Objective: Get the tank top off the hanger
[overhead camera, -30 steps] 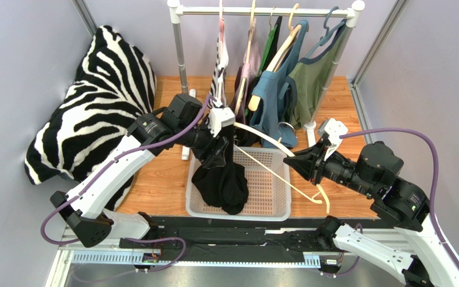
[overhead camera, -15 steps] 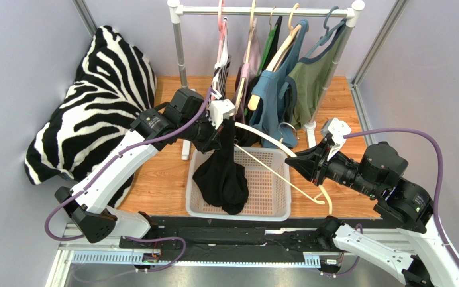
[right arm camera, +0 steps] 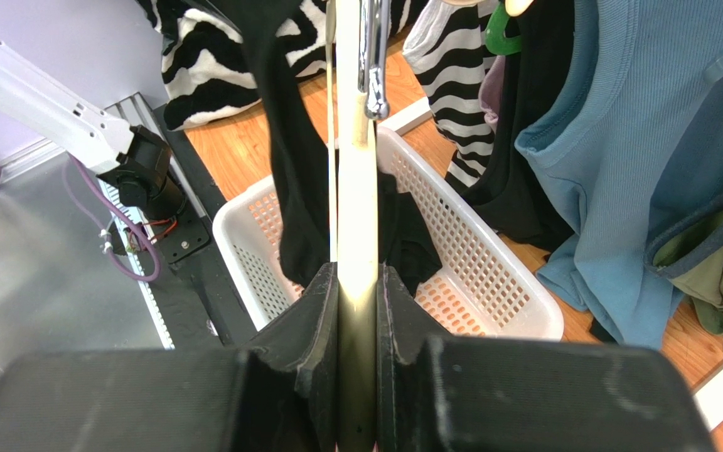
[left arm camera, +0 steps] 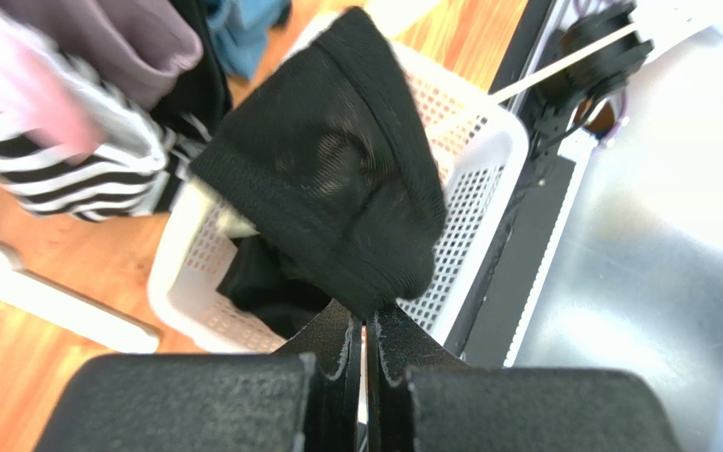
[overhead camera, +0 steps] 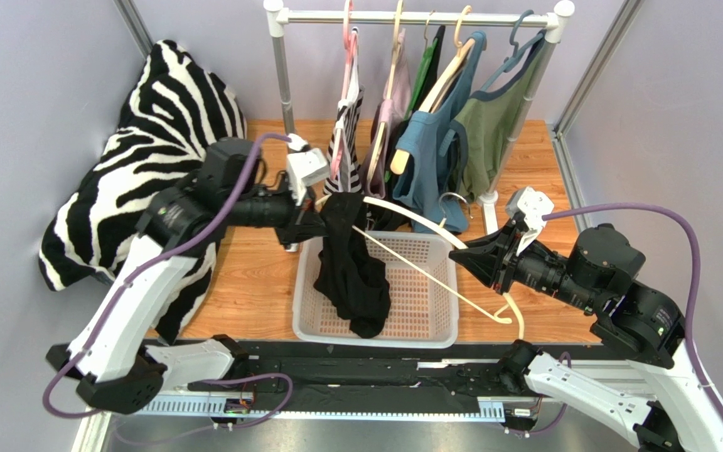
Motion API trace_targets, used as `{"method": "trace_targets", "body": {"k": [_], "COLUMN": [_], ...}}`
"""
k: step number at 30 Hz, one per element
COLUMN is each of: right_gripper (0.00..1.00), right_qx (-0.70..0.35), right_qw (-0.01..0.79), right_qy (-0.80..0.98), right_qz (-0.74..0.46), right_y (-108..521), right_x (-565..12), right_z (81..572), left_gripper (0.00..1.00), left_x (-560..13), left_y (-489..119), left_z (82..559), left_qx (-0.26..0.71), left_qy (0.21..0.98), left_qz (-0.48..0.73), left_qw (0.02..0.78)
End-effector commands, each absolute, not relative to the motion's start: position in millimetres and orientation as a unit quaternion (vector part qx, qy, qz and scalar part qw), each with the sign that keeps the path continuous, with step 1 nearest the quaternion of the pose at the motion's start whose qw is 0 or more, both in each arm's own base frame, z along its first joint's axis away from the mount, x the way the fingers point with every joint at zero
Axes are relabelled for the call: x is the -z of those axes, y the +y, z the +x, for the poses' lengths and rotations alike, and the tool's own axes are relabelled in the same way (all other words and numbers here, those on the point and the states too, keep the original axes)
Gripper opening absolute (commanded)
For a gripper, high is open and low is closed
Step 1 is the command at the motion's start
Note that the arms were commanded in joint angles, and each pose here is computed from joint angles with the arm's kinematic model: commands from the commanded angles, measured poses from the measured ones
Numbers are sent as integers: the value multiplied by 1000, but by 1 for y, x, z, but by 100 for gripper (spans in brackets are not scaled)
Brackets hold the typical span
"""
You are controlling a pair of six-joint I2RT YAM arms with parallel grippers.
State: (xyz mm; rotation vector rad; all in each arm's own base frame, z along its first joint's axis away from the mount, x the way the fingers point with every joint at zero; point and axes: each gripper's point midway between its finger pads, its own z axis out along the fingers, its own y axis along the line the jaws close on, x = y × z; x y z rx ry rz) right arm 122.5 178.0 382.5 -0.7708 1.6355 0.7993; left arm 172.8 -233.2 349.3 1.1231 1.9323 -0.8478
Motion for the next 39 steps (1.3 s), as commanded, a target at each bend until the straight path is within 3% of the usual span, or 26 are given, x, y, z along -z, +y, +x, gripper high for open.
{"method": "trace_targets", "body": {"k": [1,12,26,28,29,30,31,32,39], "right_gripper": [0,0,0,0,0,0,0,0,0], "right_qx": [-341,-353,-248,-244,-243,-243,-244,-242,-257], "right_qw": [565,547,711,718,720,720,718,713,684], "right_qy": [675,669,620,615,614,614,613,618,626], "right_qz": [-331,-360,-220,-213,-214,-216,-222,-227,-274], "right_y": [174,152,74,75,76,78,81,86,114], "right_x": [-395,-396,-460,-463,-464,-465,-465,-463,-450], "right_z": [117,82,103,108,109,111,111,115,121], "left_gripper": [0,0,0,11,25,60,86,99,99], "left_x": [-386,-407,-438,-417,-409,-392,-385,-378,-403], "left_y": [-216,-195,-237,-241,-243,-243,-243,-243,-223], "left_z": [154,210,170,164,159,154,152,150,161], "left_qx": [348,270,370,378,378,381,378,371,295], "left_qy": [714,749,661,666,660,667,668,663,648], "left_qz": [447,358,467,486,503,511,519,533,546], "left_qw": [411,487,456,421,410,385,377,372,443]}}
